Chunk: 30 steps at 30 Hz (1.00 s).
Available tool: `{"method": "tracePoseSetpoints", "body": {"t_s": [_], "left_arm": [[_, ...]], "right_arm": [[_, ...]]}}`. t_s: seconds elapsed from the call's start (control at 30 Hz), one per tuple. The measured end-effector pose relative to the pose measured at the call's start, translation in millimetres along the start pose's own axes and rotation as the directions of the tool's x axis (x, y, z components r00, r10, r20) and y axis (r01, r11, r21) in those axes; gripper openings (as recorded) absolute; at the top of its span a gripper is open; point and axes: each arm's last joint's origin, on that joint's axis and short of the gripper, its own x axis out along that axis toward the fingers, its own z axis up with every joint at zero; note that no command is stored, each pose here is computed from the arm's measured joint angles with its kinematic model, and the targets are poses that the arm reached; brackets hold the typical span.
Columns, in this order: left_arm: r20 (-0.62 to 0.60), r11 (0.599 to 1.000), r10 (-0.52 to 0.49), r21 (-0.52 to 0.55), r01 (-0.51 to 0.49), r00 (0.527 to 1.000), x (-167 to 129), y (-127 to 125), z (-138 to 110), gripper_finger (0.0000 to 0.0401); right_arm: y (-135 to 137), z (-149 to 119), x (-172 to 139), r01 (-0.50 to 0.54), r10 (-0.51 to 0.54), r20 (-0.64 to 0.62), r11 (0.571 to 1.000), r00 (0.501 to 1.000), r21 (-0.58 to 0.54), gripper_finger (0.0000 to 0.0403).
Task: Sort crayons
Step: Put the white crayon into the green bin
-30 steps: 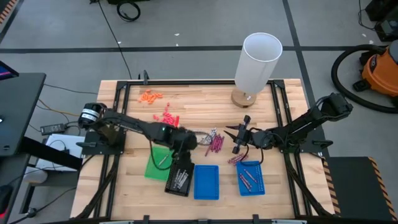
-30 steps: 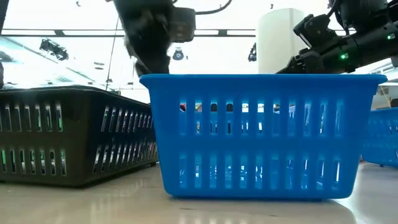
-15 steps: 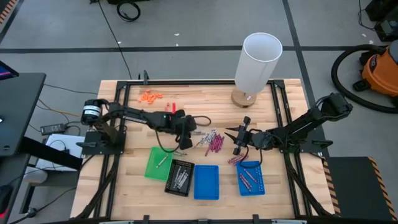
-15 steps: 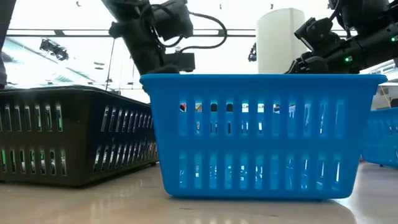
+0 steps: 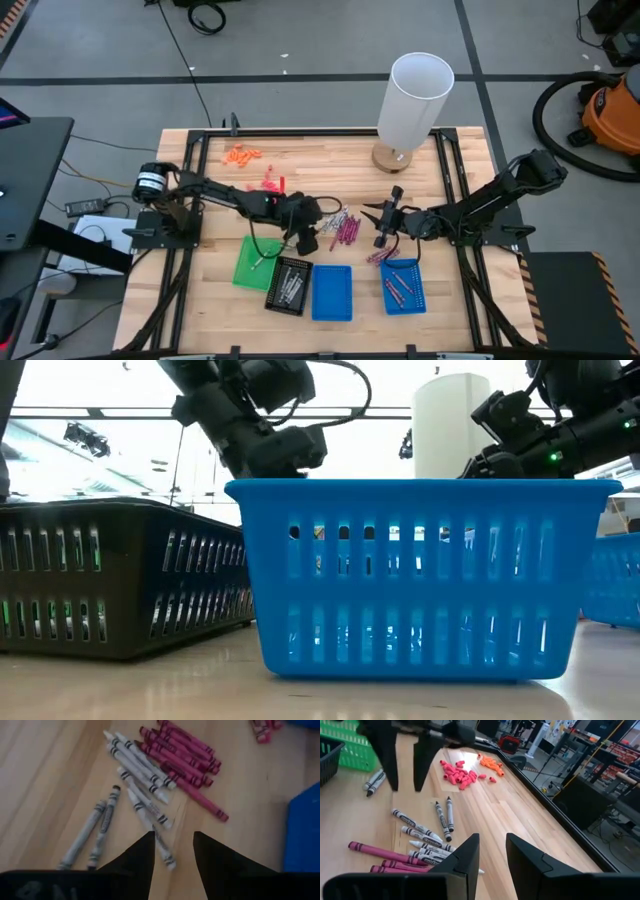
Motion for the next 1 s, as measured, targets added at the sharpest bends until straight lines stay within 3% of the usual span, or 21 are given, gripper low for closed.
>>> {"method": "tracePoseSetpoints", "body": {"t_s": [0.43, 0.7, 1.0], "left_arm": [[0.014, 0.991, 0.117, -0.070, -0.116, 0.993, 19.9, -5.7, -9.6, 0.0144], [-0.004, 0.991, 0.122, -0.063, -0.122, 0.993, 40.8, -13.2, -20.8, 0.0144], [-0.055, 0.986, 0.153, -0.058, -0.156, 0.987, 43.5, -11.3, -27.1, 0.0144]], "right_arm": [[0.4, 0.0, 0.1, -0.018, 0.018, 0.002, 1.000, 1.000, 0.001, 0.0105], [0.4, -0.1, 0.1, -0.018, 0.018, 0.001, 1.000, 1.000, 0.000, 0.0105], [0.6, -0.1, 0.0, -0.019, 0.019, 0.001, 1.000, 1.000, 0.000, 0.0105]]}}
